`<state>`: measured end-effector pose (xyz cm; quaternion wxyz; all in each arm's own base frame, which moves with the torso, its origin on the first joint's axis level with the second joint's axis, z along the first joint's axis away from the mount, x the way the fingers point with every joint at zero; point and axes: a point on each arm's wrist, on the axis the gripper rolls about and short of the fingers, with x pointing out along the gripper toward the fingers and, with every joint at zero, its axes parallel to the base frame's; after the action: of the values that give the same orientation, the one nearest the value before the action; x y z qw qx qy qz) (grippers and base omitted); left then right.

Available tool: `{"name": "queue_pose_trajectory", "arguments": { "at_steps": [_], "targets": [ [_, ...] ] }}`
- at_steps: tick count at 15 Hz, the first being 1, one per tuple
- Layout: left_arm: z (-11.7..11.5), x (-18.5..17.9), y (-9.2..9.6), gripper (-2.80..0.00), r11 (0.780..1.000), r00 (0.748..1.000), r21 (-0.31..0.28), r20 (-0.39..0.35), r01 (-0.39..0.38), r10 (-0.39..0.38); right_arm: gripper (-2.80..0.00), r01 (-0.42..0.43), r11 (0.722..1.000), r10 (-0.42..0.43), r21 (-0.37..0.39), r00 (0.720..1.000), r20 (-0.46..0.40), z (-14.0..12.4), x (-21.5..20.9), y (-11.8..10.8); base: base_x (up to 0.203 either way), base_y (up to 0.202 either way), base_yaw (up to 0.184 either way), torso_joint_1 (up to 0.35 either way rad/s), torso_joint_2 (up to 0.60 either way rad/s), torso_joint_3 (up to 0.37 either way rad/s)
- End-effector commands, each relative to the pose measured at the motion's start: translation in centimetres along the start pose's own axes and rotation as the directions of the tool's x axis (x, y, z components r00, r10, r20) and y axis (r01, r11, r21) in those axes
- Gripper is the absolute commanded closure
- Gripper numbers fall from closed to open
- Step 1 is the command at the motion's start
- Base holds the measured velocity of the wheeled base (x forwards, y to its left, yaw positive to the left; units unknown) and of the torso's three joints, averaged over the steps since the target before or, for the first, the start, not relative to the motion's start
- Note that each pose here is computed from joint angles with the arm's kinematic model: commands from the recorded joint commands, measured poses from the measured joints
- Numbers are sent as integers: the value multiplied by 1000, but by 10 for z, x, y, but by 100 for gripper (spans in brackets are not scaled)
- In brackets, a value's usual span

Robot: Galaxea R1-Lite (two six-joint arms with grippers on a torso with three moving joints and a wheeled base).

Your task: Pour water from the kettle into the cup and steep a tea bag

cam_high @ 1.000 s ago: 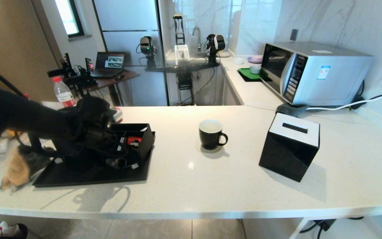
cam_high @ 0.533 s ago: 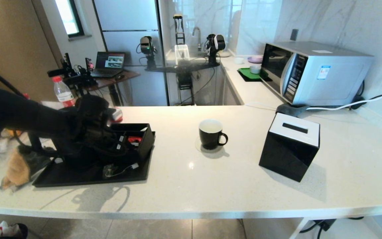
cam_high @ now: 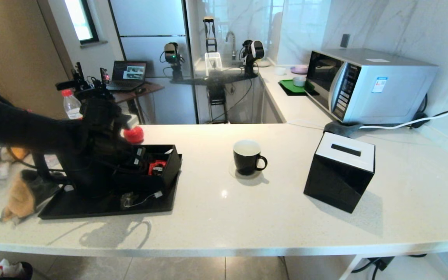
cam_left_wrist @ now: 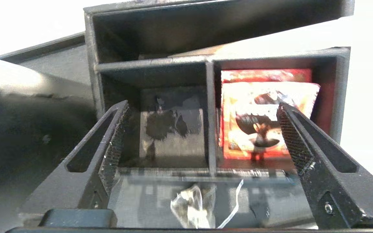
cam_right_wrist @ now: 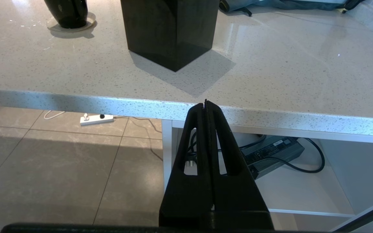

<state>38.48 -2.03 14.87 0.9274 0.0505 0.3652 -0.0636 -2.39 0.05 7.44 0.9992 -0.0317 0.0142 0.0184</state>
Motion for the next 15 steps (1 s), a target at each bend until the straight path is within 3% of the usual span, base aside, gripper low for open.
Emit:
{"name": "queue_pose_trajectory", "arguments": {
  "at_steps": [1,6,11,15],
  "targets": [
    [6,-16,0,-280,1000,999,1,35,-3,3,0,-2,1000,2,-1,1000,-1,0,0,0,0,0,0,0,0,0],
    [-1,-57,-3,-280,1000,1000,-2,2,1,-1,0,-1,1000,1,-1,1000,-1,0,0,0,0,0,0,0,0,0],
    [-36,-87,-8,-280,998,995,-59,-100,5,-11,0,-1,1000,1,-1,1000,-1,0,0,0,0,0,0,0,0,0],
    [-64,-86,-11,-280,996,981,-92,-194,5,-23,0,-1,1000,1,-1,1000,-1,0,0,0,0,0,0,0,0,0]
  ]
}}
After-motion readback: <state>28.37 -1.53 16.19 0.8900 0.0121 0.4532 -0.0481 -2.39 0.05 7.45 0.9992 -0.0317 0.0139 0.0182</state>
